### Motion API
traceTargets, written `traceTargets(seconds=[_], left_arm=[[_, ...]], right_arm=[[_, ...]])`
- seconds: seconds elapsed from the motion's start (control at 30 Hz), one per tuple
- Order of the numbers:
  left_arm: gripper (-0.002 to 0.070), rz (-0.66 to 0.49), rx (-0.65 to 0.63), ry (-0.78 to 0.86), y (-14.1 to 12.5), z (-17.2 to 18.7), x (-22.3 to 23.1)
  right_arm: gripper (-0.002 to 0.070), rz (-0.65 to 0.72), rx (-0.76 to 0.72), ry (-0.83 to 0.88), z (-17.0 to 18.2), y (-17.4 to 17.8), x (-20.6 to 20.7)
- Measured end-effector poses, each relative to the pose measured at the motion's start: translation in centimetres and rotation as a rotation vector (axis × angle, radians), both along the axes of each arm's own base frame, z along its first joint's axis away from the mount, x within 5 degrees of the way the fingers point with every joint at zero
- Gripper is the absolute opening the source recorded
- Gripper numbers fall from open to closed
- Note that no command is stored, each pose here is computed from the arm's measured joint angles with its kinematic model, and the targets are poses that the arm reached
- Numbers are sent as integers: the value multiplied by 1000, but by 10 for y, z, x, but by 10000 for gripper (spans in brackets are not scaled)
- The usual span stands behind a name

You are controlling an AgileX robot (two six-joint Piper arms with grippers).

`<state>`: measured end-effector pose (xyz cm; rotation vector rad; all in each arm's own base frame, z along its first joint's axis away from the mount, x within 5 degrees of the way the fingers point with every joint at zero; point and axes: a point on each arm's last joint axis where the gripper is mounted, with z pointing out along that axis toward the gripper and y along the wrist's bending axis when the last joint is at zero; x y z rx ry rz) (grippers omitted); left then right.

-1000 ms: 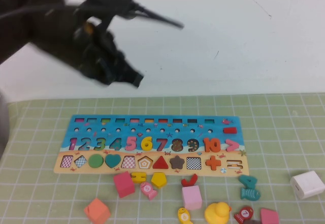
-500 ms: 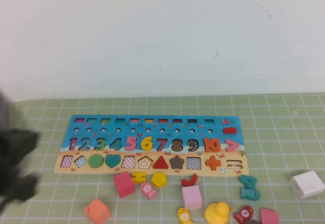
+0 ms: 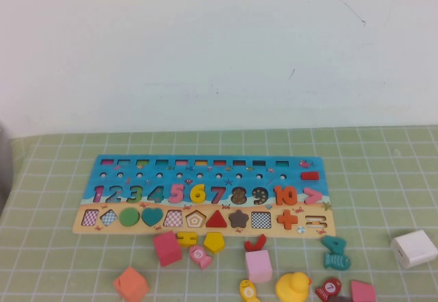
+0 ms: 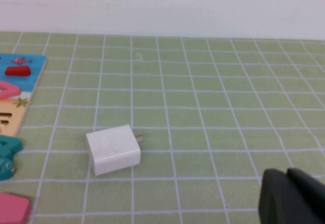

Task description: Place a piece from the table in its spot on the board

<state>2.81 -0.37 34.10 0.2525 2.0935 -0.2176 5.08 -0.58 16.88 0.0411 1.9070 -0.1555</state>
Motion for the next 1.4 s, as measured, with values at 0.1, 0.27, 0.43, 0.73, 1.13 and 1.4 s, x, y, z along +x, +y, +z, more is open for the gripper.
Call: traceTargets(seconds=[0.1,0.27,0.43,0.73,1.13,1.4], left_arm=[[-1,14,-2,50,1,-4,-3],[-1,11,-13,98,0,-13,-3],[-1,19,24,115,-3,-38,8],[-1,24,27,-82,-9,-89,32],[-1,207,-10,-196,0,-166,28],[-1,250,-5,-244,2,-167,25]], right_arm=[[-1,0,0,0,0,0,0],[-1,0,0,0,0,0,0],[-1,0,0,0,0,0,0],[-1,0,0,0,0,0,0],[-1,0,0,0,0,0,0],[-1,0,0,0,0,0,0]])
